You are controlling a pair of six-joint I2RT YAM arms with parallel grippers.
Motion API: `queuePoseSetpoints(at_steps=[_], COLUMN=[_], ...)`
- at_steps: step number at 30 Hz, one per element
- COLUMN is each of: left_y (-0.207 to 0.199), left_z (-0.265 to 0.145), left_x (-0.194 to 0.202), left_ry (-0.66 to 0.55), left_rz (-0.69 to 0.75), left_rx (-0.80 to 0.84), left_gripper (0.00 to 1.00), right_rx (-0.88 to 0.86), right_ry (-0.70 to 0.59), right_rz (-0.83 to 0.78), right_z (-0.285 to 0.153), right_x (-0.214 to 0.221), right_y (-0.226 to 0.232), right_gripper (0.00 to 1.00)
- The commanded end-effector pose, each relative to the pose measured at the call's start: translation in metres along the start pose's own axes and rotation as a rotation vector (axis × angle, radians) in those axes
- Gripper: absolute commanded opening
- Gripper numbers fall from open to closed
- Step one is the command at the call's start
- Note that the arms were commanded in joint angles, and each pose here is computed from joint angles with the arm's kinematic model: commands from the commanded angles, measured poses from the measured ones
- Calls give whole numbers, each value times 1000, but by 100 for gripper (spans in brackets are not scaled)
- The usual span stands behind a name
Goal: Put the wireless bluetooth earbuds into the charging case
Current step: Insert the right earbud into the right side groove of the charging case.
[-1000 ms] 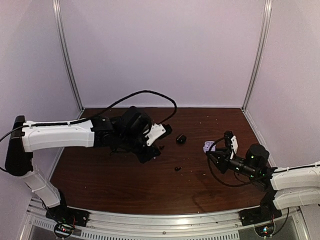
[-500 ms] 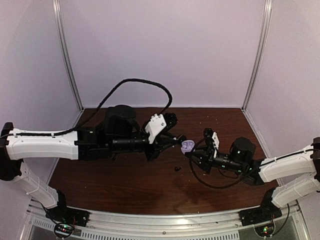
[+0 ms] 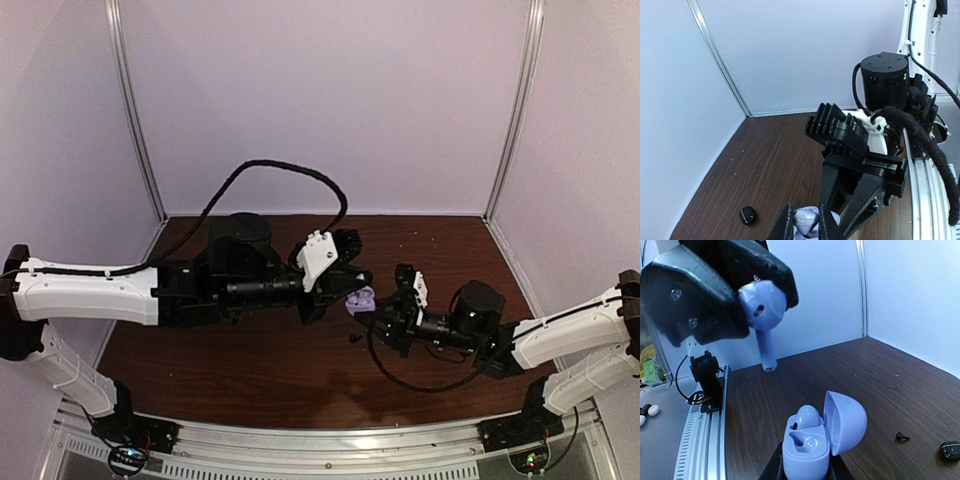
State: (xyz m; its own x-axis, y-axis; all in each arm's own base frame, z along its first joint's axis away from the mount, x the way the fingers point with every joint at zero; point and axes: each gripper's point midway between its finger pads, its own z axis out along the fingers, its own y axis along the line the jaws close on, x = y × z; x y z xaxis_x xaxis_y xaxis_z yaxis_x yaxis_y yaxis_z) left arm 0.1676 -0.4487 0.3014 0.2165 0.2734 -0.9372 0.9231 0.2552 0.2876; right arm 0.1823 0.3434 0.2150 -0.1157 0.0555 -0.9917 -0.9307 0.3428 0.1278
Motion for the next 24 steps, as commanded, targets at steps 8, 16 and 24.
queuePoseSetpoints(at_steps=[8, 16, 24], left_y=[-5, -5, -10], left_z=[8, 12, 15], left_x=[-6, 2, 6], left_ry=[-39, -7, 7], left_rz=[26, 46, 49], left_rx=[-1, -6, 20], left_gripper=[12, 11, 11], right_rx=[-27, -57, -60], right_ry=[-130, -128, -143], right_rz=[1, -15, -19], right_z=[2, 2, 0], right_x=[-37, -38, -42], right_y=[8, 16, 18], right_gripper=[4, 4, 4])
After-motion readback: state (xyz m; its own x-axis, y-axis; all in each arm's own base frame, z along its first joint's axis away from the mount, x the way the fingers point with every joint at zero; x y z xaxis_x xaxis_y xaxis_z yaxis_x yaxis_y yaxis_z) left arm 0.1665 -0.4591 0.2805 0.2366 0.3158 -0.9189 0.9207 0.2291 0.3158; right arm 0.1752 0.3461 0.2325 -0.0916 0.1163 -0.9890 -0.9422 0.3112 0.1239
